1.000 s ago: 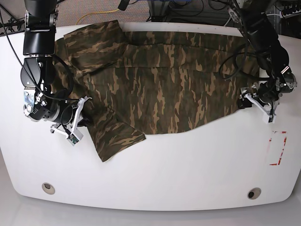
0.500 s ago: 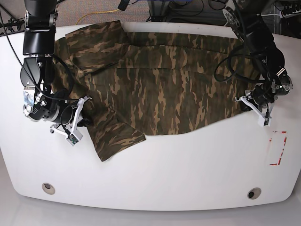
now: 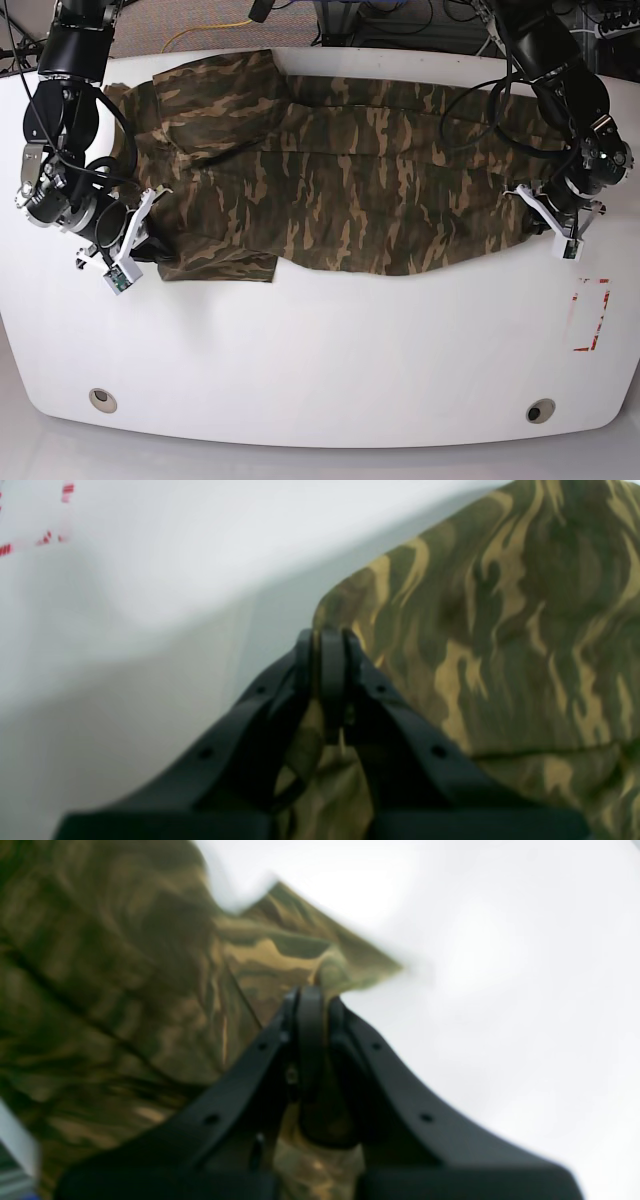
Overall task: Fold the T-shirt properly
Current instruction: 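Fold the grasped edge with both grippers over onto the held edge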
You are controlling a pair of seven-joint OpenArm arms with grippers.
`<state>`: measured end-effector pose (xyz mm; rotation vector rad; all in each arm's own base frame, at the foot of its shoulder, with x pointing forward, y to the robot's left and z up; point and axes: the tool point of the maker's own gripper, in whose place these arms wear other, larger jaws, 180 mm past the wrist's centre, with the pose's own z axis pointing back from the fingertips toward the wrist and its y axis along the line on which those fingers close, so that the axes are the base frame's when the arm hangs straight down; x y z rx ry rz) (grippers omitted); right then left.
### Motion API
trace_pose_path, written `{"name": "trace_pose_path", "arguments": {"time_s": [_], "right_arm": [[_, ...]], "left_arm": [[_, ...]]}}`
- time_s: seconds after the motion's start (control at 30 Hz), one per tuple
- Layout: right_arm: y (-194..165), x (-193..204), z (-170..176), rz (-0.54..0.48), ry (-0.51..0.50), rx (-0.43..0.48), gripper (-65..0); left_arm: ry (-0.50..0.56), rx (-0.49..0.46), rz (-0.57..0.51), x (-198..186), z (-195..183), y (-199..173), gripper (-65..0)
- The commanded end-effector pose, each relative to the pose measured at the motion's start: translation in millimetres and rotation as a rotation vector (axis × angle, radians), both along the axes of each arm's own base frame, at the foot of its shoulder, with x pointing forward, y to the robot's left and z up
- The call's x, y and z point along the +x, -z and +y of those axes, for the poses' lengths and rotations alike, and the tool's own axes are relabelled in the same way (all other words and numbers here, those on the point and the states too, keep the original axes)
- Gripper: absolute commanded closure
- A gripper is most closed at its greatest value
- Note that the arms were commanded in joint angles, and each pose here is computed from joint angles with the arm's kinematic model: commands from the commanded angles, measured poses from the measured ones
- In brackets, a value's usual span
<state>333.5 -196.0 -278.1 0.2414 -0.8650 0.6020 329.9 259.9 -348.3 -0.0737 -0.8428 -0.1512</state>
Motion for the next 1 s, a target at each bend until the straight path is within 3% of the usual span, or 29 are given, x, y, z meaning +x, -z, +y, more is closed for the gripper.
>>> {"name": "trace_pose_path", "arguments": {"time_s": [0.0,0.13,0.3,0.63,0.97], "right_arm": [[-22.6,-3.2,-8.4,-0.050,0.002,0.035,0.0],[-25.8,-28.6,-23.5,-0.024,0.032,0.089,0.0],[-20.4,-52.4,-12.5,0.019,-0.001,0.163,0.0],[4.3,-103.2,-12.5,0.129,0.014,0.159,0.0],[32.6,-139.8,-14.8,0.256,0.032,0.152,0.0]], "left_arm": [[-0.005,0.029,-0.063,4.9,8.4,-20.1,0.0],[-0.038,0.064,-0.051,-9.8,26.6,-20.6,0.0],[-0.038,0.070,-0.058,-10.6,26.9,-23.1,0.0],[-0.046,0.087,-0.058,-12.3,32.5,-25.7,0.0],[-0.086,0.117,0.004,-41.3,55.7,-12.2,0.0]]}}
